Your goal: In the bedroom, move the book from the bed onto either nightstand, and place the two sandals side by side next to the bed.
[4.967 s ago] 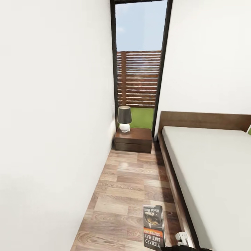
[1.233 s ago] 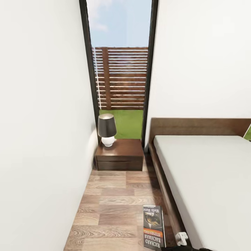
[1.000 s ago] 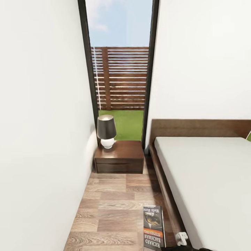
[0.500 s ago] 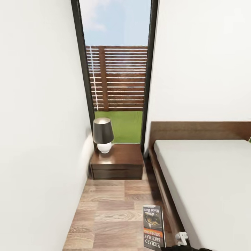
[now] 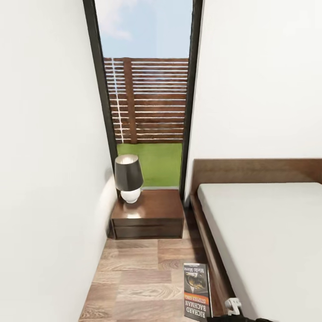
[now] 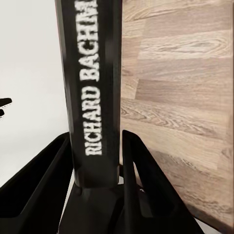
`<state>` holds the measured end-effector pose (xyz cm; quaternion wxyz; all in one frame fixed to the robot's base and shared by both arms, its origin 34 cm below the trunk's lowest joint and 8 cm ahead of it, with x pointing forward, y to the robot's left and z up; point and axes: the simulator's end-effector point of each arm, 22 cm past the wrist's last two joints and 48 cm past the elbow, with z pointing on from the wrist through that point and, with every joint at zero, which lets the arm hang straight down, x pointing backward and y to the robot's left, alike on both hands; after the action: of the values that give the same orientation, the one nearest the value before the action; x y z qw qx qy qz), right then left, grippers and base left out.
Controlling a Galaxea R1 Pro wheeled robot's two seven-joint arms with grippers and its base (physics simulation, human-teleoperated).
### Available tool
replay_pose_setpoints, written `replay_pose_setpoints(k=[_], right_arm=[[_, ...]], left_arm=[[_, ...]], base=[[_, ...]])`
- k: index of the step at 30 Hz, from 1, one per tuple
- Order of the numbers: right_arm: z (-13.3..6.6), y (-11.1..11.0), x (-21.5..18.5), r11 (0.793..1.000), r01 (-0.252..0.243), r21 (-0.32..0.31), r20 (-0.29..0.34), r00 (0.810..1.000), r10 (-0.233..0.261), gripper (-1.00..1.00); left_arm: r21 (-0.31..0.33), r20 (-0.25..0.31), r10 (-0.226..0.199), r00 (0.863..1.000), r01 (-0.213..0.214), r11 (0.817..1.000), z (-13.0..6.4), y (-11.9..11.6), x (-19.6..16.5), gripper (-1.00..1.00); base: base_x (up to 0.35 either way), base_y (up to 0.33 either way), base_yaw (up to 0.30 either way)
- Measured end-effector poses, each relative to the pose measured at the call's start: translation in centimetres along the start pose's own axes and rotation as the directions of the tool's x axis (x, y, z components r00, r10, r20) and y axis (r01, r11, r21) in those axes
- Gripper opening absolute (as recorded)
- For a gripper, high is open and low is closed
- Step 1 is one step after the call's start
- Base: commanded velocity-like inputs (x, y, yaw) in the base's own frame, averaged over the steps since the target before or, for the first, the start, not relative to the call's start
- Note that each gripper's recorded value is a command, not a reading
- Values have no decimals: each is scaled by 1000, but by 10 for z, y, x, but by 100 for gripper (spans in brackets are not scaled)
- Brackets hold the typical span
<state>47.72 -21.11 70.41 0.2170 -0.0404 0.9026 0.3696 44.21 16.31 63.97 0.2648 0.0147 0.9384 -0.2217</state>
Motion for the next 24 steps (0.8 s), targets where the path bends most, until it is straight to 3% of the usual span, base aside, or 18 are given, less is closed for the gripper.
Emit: replay_pose_setpoints(k=[6, 24], right_arm=[[0, 0, 0, 1000, -1, 0, -1, 1000, 1, -100], [0, 0, 1, 1000, -1, 0, -1, 1000, 1, -100]], left_arm=[[0, -2, -1, 1000, 1, 1000, 0, 0, 1, 100], [0, -2, -1, 1000, 1, 1000, 0, 0, 1, 100]], base=[[262, 0, -120], [258, 0, -4]])
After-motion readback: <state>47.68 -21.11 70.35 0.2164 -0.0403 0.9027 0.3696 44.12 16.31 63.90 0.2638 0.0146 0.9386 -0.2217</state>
